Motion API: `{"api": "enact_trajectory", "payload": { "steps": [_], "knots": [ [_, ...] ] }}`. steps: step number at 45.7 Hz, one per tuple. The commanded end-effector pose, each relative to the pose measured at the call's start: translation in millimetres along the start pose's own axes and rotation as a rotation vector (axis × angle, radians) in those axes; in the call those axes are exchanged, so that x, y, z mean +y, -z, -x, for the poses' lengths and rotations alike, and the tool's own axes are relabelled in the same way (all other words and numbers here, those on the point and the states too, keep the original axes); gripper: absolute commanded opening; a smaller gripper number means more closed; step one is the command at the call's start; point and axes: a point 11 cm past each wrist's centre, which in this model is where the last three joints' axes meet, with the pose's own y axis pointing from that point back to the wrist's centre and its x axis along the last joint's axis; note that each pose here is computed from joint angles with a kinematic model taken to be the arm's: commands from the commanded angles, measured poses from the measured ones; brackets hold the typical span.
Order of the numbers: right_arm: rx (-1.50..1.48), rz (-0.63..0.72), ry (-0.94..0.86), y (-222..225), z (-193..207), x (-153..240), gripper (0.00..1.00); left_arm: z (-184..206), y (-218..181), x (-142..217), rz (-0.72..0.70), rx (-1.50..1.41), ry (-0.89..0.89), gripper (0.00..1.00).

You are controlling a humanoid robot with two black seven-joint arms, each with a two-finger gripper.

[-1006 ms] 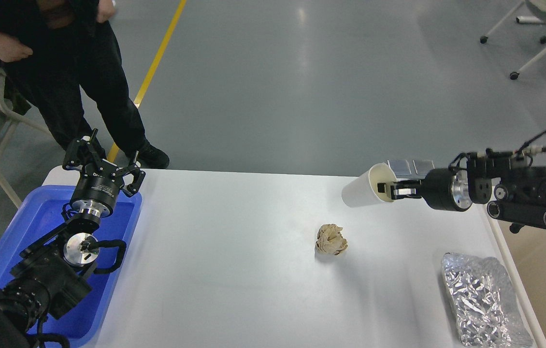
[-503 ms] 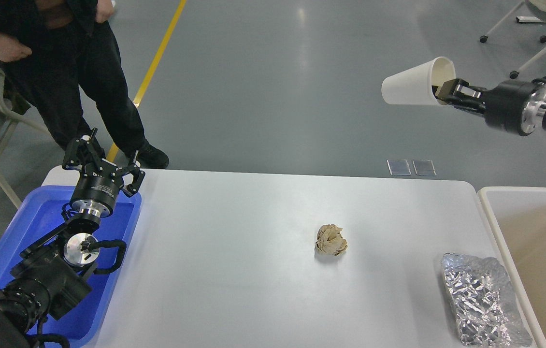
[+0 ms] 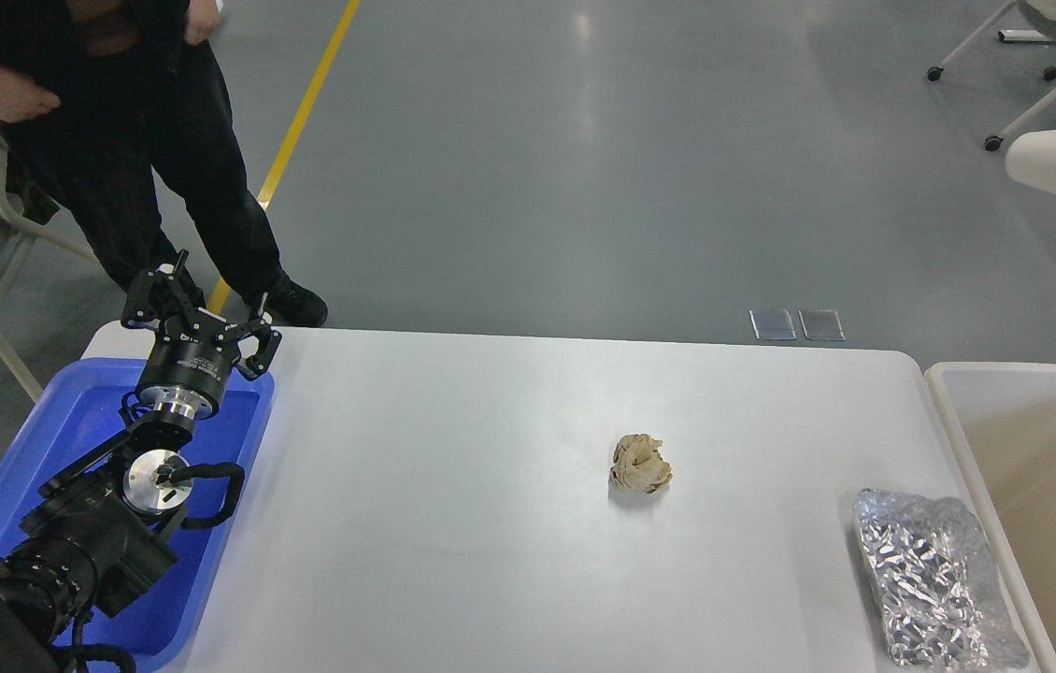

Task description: Tidy desktop

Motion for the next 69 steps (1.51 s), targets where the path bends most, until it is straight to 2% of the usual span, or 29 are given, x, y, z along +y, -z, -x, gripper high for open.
{"api": "enact_trajectory", "payload": {
  "steps": [1,8,15,20,32,42,49,67,69],
  "knots": [
    [0.002,0.226,-0.135,-73,-8,25,0.0,0,0,0,0.001,0.001,-0.001,1.0],
    [-0.023,0.415,-0.183,-107,-10,41,0.0,0,0,0,0.0,0.0,0.0,1.0],
    [-0.052,0.509,-0.228,-135,-2,57,0.0,0,0,0,0.001,0.001,-0.001,1.0],
    [-0.011,0.592,-0.234,-168,19,77,0.0,0,0,0,0.001,0.001,-0.001,1.0],
    [0.031,0.688,-0.146,-205,80,103,0.0,0,0,0,0.001,0.0,0.001,1.0],
    [0.016,0.702,-0.049,-210,135,108,0.0,0,0,0,0.0,0.0,0.0,1.0],
    [0.008,0.701,-0.006,-209,158,109,0.0,0,0,0,0.001,0.001,-0.001,1.0],
    [-0.001,0.698,0.006,-206,168,108,0.0,0,0,0,0.0,0.0,0.0,1.0],
    [0.001,0.698,0.001,-206,168,109,0.15,0,0,0,0.001,0.001,-0.001,1.0]
  ]
}}
